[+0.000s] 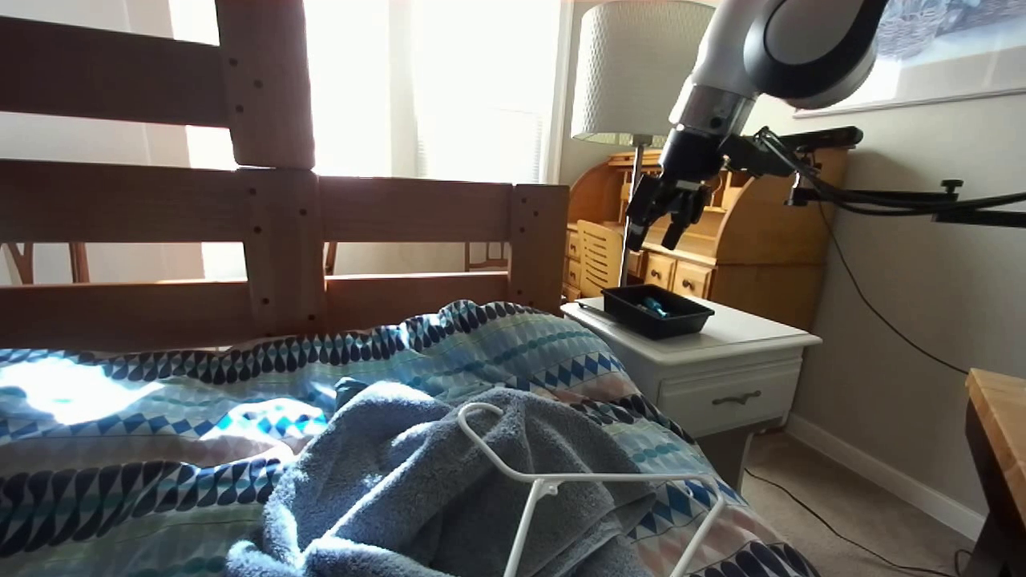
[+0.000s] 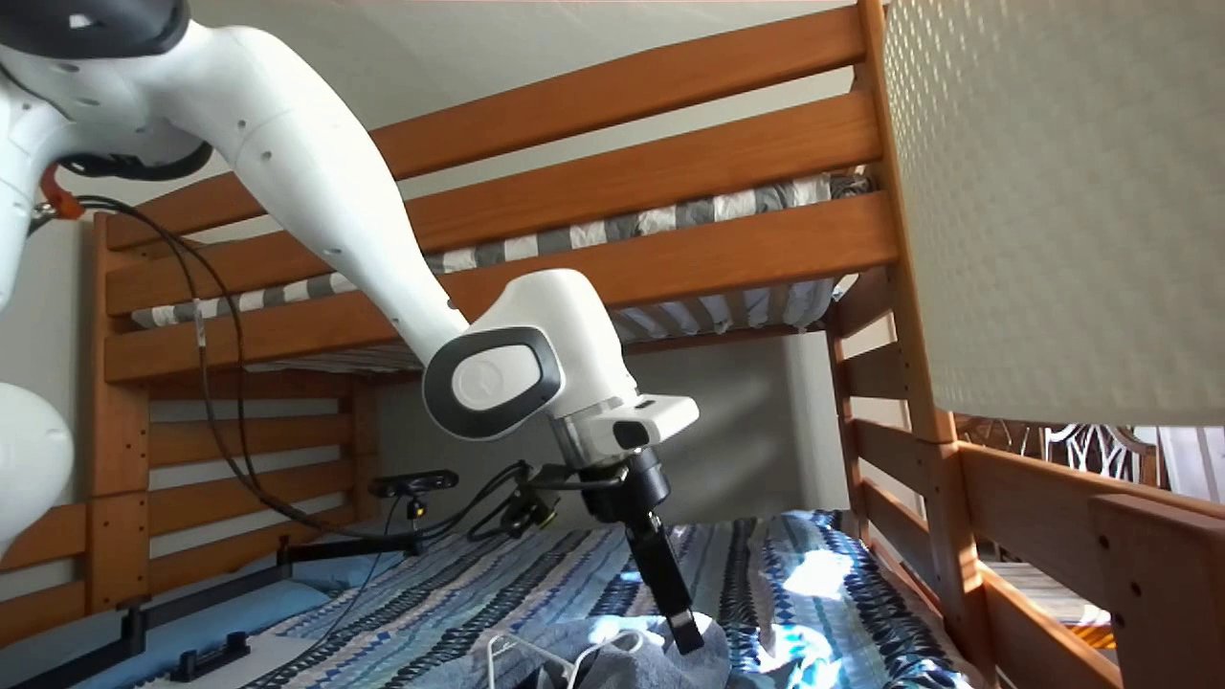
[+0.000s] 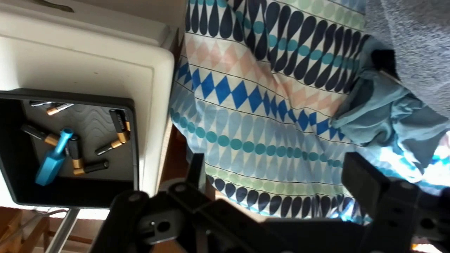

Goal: Move the black box to the left.

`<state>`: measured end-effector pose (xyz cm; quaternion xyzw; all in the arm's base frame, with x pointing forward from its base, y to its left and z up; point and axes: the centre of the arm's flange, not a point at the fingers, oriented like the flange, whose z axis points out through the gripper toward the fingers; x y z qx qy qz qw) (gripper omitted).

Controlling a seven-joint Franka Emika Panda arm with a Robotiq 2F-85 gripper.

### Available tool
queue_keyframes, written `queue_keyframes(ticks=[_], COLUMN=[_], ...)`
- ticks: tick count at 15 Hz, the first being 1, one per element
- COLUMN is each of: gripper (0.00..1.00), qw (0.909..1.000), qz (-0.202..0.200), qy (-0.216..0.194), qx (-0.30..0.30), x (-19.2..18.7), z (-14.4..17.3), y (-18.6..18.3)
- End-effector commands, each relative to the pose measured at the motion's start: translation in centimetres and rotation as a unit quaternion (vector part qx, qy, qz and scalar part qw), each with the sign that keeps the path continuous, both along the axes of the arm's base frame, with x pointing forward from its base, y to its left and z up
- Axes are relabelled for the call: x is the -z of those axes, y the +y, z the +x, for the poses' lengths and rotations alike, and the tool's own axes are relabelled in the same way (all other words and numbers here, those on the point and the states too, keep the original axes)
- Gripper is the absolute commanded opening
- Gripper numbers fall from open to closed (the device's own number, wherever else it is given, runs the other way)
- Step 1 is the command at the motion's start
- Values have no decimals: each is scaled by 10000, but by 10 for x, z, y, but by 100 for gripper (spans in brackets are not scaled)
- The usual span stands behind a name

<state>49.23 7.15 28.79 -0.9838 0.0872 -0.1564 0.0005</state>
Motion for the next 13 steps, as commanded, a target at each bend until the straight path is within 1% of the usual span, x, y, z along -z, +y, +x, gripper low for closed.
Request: queue_keyframes(ticks=[1,2,3,5,6,8,13], gripper=[100,100,100,100,100,100,100], qw=[9964,9945,9921,9851,9924,9891,9878], qz=[463,481,411,257,190,172,175], qy=[-193,-289,-314,-284,-272,-241,-242], qx=[-684,-886,-1145,-1674,-1184,-1443,-1529], x=[-21,-22,-22,-18,-12,-10,-10], z=[-28,-31,-34,-42,-20,-27,-29], y=[9,12,15,19,22,23,23])
